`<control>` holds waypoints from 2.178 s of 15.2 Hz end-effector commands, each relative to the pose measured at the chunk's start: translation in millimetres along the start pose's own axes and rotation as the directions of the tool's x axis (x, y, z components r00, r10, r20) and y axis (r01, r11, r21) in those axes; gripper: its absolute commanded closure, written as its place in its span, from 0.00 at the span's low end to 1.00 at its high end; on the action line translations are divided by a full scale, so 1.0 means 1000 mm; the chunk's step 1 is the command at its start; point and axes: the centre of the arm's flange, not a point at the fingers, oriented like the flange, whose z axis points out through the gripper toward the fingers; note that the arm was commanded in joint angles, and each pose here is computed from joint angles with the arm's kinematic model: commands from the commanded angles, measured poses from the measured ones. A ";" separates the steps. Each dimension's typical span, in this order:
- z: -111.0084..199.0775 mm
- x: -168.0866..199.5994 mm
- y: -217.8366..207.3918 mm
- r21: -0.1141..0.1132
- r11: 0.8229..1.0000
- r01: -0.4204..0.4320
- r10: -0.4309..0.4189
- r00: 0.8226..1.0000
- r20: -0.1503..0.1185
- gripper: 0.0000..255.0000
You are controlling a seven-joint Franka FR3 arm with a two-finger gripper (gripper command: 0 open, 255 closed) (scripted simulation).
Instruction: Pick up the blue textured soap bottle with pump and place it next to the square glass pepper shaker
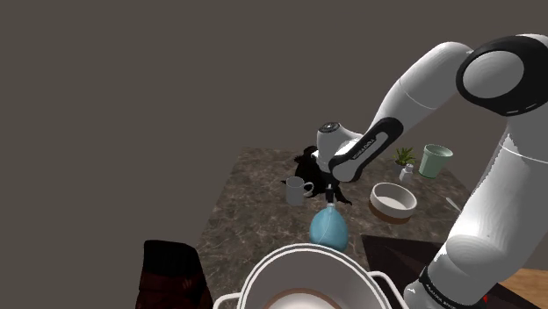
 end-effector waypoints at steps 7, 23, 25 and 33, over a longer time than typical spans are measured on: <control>0.008 0.000 0.000 0.000 1.000 0.000 0.000 1.000 -0.001 0.00; -0.013 -0.003 0.004 0.000 1.000 0.000 0.000 1.000 -0.001 1.00; -0.023 -0.005 0.006 0.000 1.000 0.000 0.000 1.000 -0.001 1.00; -0.064 -0.012 0.014 0.000 1.000 0.000 0.000 1.000 -0.001 1.00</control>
